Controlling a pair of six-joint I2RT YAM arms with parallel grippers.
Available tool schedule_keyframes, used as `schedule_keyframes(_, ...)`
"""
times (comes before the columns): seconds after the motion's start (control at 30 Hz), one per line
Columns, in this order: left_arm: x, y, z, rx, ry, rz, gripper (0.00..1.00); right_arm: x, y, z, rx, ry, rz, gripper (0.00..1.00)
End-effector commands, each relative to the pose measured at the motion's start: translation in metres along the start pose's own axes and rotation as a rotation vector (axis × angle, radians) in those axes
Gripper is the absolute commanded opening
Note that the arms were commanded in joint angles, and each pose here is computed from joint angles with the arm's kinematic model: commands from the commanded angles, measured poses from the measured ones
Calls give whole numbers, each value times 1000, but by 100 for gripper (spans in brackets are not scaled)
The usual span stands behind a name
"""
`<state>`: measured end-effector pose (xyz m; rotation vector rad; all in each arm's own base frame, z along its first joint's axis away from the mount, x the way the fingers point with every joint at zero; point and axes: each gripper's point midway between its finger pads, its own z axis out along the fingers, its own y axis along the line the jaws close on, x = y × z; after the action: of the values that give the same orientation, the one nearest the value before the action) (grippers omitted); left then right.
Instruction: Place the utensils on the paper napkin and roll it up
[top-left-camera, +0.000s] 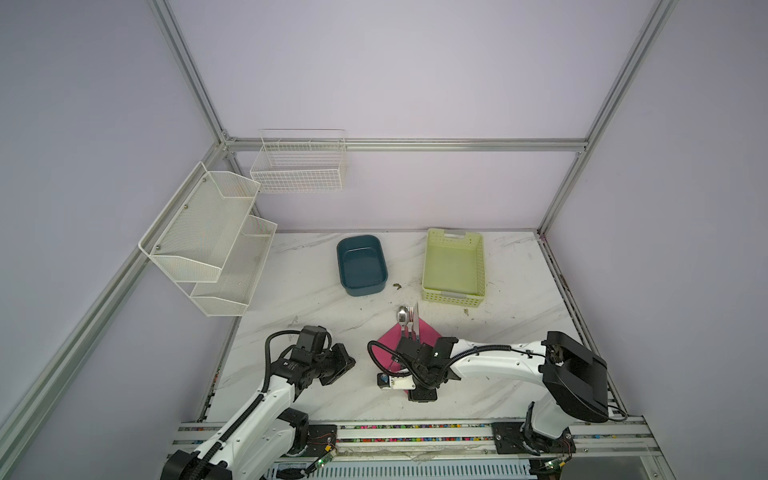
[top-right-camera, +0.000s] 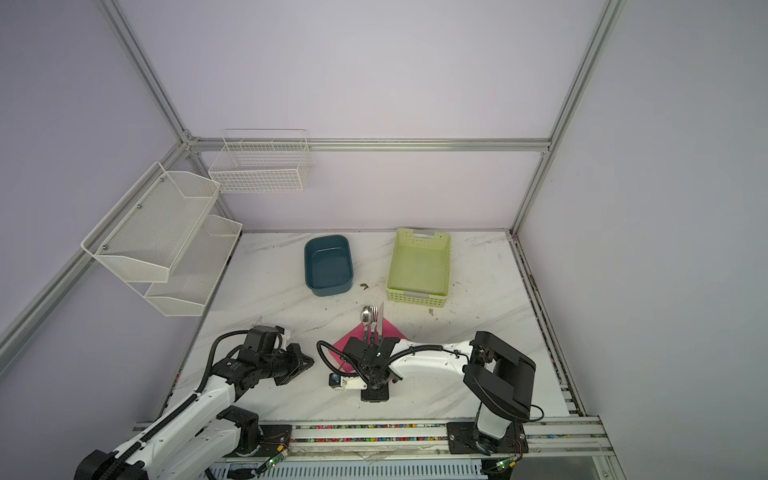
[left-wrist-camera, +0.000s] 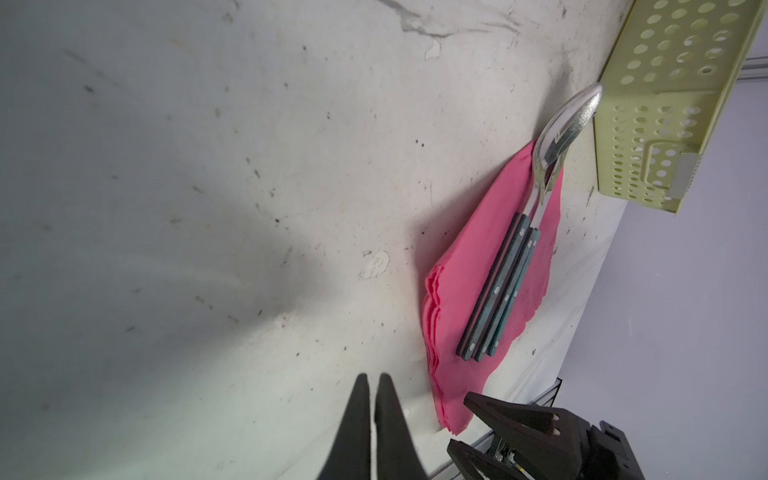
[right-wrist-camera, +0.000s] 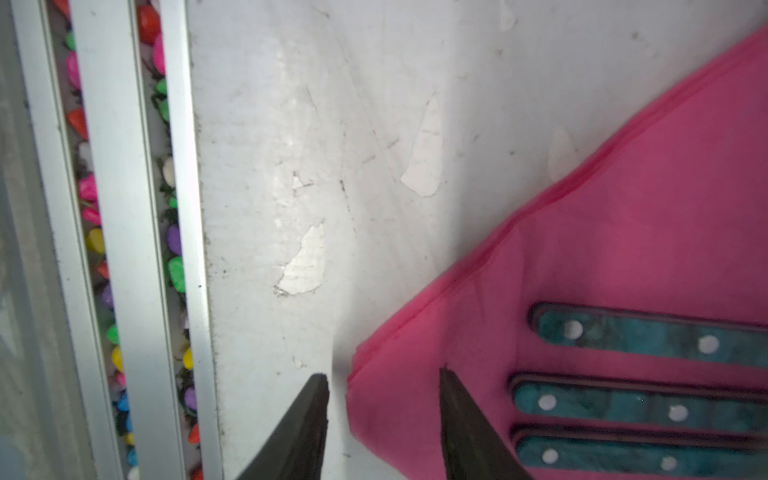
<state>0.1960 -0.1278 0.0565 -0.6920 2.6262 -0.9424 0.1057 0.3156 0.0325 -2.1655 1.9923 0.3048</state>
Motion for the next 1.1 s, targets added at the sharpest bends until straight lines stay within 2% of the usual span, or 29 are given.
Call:
schedule_keyframes(0.0, -16, -39, -17, 92, -36, 63, 7, 9, 12, 4, -38, 28, -1, 52)
schedule_keyframes(0.23, -17, -40, -18, 98, -36, 59, 7, 17, 4, 9, 20, 69, -13, 39)
schedule_keyframes(0.5, -16, -40, -17, 101, -30, 54, 9, 16, 7, 17, 10, 85, -24, 31)
schedule_keyframes(0.8, -15, -42, -17, 112, -20, 52, 9, 3, 4, 3, 30, 39, -28, 0)
schedule_keyframes(1.07, -9, -52, -13, 157, 34, 80, 9, -8, -12, -18, 87, -14, 1, 0)
